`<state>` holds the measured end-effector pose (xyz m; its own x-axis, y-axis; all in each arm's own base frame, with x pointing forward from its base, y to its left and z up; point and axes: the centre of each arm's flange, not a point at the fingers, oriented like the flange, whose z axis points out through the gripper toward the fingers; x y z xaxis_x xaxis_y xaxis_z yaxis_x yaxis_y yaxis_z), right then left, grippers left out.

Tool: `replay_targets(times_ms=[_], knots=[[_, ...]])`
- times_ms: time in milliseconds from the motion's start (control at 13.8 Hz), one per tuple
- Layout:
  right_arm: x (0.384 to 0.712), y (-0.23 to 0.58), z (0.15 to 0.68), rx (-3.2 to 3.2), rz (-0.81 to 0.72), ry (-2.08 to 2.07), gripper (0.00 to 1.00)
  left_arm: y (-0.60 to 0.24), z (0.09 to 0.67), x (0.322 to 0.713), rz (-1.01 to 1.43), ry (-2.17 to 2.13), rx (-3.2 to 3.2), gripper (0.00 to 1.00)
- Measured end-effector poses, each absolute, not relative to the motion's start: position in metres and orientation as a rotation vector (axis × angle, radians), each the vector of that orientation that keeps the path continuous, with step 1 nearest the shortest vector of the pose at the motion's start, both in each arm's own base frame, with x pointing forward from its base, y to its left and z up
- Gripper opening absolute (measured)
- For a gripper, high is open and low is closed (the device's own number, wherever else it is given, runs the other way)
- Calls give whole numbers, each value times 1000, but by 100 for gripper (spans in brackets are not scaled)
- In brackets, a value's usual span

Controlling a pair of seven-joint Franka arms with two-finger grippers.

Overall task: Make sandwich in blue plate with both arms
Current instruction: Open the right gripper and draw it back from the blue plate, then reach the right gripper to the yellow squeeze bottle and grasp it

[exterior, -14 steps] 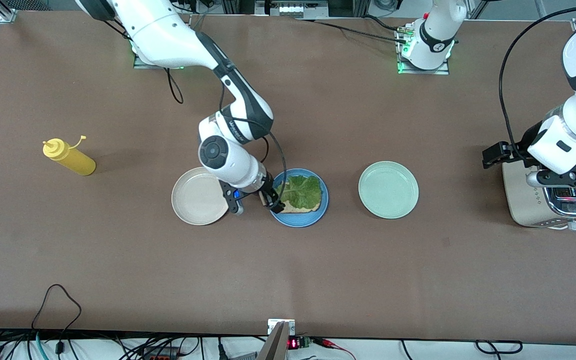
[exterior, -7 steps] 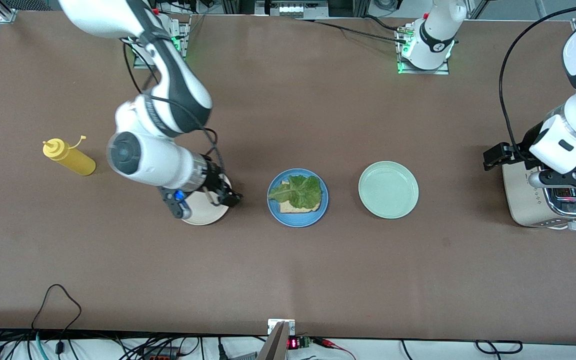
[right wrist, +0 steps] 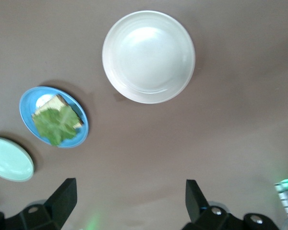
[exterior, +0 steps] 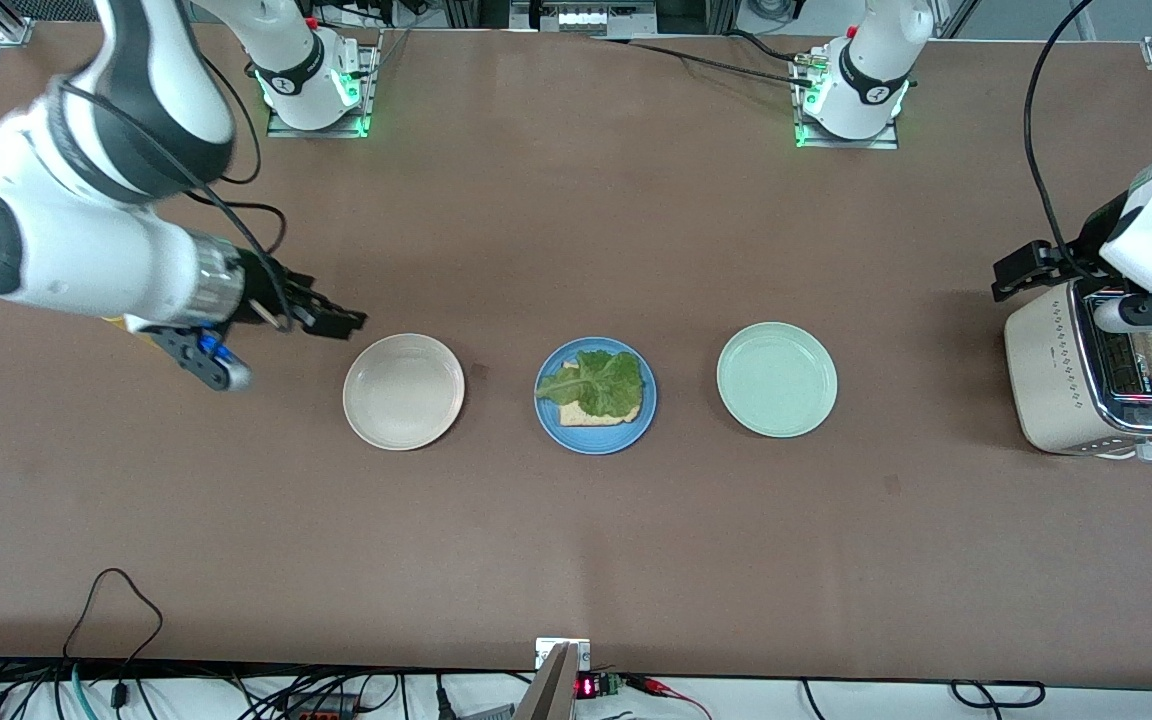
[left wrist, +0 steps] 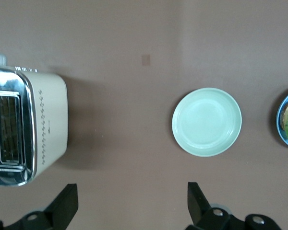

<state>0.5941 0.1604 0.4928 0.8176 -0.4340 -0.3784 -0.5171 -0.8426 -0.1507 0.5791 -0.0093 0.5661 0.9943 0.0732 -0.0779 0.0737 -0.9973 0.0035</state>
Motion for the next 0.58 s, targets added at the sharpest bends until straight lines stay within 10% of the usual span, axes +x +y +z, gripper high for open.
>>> replay_targets(times_ms=[580], knots=[[488, 16, 541, -2874, 326, 12, 100, -9, 584, 573, -144, 53, 3103, 100]])
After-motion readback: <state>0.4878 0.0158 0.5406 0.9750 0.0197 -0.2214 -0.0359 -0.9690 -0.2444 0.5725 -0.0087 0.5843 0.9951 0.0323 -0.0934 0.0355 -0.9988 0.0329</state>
